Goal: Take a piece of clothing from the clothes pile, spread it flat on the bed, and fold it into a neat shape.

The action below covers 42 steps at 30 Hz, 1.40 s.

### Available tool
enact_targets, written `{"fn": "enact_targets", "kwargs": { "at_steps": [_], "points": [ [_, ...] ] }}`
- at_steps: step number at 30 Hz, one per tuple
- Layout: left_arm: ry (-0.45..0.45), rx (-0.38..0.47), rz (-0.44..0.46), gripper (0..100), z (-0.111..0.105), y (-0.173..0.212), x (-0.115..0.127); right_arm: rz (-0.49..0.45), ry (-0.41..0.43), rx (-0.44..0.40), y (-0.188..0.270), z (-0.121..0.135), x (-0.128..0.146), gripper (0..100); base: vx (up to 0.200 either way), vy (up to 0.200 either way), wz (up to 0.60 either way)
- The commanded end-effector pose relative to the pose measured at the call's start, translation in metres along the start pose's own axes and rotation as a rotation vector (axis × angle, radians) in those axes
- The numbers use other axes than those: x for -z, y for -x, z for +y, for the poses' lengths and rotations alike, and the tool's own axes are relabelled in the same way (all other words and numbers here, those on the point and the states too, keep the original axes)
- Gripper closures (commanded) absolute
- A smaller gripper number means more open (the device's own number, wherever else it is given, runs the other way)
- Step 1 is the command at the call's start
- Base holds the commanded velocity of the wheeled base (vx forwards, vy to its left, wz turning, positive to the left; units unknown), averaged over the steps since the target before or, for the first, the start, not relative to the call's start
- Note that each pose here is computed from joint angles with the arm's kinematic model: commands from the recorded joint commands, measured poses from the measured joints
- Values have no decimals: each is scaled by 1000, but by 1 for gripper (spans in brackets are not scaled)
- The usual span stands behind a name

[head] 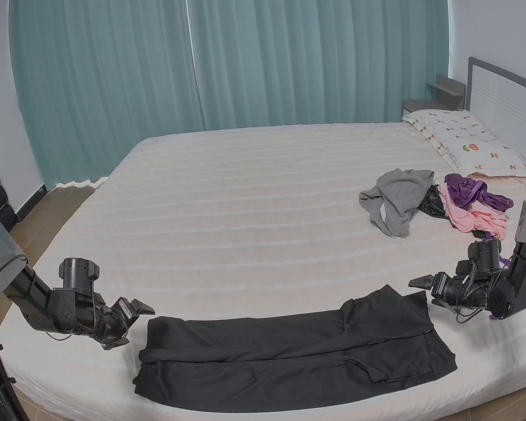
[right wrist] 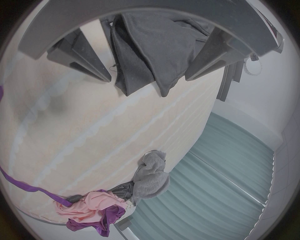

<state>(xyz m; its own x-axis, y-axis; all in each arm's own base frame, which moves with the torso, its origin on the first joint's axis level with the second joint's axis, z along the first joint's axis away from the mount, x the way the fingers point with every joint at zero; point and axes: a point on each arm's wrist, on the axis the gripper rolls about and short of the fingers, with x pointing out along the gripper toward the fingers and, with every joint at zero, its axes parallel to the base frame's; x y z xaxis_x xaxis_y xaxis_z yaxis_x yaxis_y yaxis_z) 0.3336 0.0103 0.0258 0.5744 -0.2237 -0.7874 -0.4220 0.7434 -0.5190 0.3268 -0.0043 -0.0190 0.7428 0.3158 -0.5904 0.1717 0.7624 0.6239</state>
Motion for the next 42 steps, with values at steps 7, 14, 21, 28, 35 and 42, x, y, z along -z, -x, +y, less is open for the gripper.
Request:
{"fn": "enact_targets", "kwargs": {
  "at_steps": [7,14,21,28,35,42],
  "points": [
    [-23,-99,-40,0,-7,-43,0,5,-14,8,-19,-10,-1,0,0,0,0],
    [-8,-45,-91,0,-16,-59,3,-4,-67,2,-26,-11,-4,0,0,0,0],
    [-6,-53,-101,100,-16,-59,4,-5,-66,1,-26,-11,-4,0,0,0,0],
    [44,-122,-172,100,-12,-58,2,0,-60,4,-28,-12,0,0,0,0,0],
    [64,-112,-200,100,-10,-58,1,-6,-59,1,-30,-13,0,100,0,0,0],
    [66,-107,-204,100,-11,-59,1,-19,-66,12,-29,-16,-3,100,0,0,0]
  ]
}}
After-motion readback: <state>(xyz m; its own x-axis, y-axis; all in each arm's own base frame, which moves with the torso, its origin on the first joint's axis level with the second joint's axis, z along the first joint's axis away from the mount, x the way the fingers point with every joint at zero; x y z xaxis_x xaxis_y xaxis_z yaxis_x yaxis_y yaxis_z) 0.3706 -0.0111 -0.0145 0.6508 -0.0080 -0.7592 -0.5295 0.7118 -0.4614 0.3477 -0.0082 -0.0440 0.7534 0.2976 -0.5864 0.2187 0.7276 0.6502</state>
